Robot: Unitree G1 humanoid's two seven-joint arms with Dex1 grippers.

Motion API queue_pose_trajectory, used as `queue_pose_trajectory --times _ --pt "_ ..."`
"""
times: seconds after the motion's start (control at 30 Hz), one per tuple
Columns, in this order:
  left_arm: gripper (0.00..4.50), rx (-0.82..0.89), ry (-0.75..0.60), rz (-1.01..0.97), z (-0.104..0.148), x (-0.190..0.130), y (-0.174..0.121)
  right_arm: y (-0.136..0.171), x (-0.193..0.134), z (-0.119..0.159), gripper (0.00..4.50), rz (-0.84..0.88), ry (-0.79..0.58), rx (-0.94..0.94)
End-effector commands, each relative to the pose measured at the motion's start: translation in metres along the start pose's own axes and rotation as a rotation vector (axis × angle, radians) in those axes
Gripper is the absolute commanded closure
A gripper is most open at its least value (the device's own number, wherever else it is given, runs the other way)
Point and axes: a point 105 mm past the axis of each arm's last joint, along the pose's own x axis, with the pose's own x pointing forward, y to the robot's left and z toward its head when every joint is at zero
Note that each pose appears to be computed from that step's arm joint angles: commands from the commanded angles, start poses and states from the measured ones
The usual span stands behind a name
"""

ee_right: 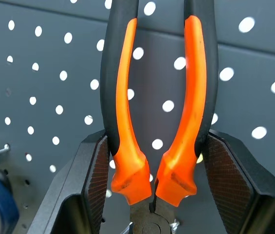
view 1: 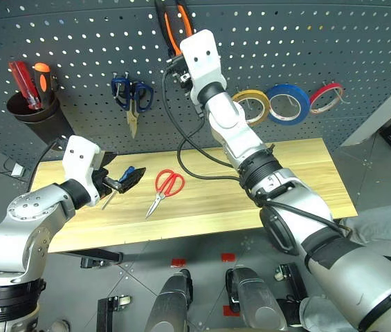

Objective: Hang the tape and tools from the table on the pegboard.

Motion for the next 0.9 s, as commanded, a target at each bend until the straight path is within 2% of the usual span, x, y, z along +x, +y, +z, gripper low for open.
queue_pose_trajectory --times 0.03,0.17,0.33,0.53,0.67,0.77,0.83,0.9 --pt "0.00 0.026 -0.026 -0.004 0.006 -0.001 -0.003 0.000 0.001 0.009 1.94 -0.023 -0.041 0.007" --pt "0.00 0.027 -0.023 0.004 0.003 0.000 -0.003 0.002 -0.008 -0.020 1.94 -0.031 0.065 0.035" --pt "0.00 0.030 -0.019 0.019 -0.001 0.002 -0.002 0.001 -0.016 -0.044 1.94 -0.049 0.166 0.101" --pt "0.00 0.019 0.002 0.055 -0.009 0.005 0.003 0.001 -0.021 -0.056 0.03 -0.042 0.246 0.151" --pt "0.00 -0.008 0.064 0.079 -0.028 0.006 0.000 0.006 -0.032 -0.056 0.03 0.004 0.267 0.181" --pt "0.00 -0.019 0.213 0.131 -0.057 0.007 0.000 0.012 -0.052 -0.051 0.03 0.099 0.277 0.209" --pt "0.00 -0.024 0.251 0.121 -0.067 0.008 -0.006 0.023 -0.069 -0.048 0.03 0.203 0.300 0.265" --pt "0.00 -0.024 0.336 0.129 -0.088 0.007 -0.011 0.041 -0.102 -0.043 0.03 0.393 0.342 0.333"
